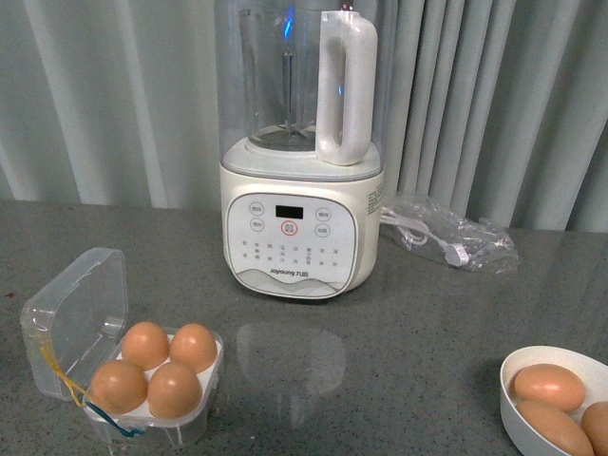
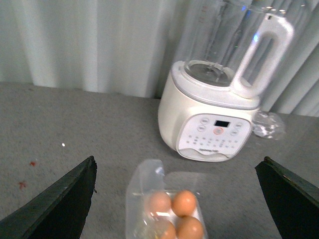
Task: Put egg into box
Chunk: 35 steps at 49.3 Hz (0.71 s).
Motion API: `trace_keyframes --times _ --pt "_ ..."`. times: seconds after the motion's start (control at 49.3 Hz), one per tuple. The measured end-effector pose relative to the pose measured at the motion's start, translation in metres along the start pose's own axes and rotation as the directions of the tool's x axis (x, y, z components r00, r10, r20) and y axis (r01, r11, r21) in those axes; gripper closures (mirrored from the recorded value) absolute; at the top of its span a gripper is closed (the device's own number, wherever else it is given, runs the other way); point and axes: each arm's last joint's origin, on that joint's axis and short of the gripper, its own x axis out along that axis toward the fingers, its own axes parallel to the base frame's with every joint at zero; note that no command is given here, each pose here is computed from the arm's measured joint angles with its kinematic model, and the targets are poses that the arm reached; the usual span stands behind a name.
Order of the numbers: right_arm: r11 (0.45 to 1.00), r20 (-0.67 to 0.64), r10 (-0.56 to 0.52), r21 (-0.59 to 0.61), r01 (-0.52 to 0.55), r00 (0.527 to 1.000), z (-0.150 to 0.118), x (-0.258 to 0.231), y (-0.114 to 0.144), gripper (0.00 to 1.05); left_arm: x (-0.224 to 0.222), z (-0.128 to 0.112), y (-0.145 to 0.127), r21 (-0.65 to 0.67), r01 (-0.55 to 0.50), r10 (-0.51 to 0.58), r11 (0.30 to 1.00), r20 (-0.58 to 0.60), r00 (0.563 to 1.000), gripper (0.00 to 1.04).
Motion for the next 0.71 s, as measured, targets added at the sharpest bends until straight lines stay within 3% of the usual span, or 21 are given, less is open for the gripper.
trace_keyframes --times 0.142,0.486,0.709 --pt "1.0 0.0 0.0 0.0 0.0 1.0 0.0 0.0 0.0 0.07 0.038 -0.02 0.028 0.082 -0.054 0.064 0.995 -0.133 0.989 0.07" --pt "1.0 0.0 0.0 0.0 0.0 1.0 0.0 0.0 0.0 0.07 0.069 -0.017 0.072 0.275 -0.223 0.257 0.935 -0.096 0.962 0.07" --pt "1.0 0.0 0.0 0.0 0.0 1.0 0.0 0.0 0.0 0.07 0.083 -0.031 0.089 0.406 -0.222 0.315 0.886 -0.177 0.932 0.07"
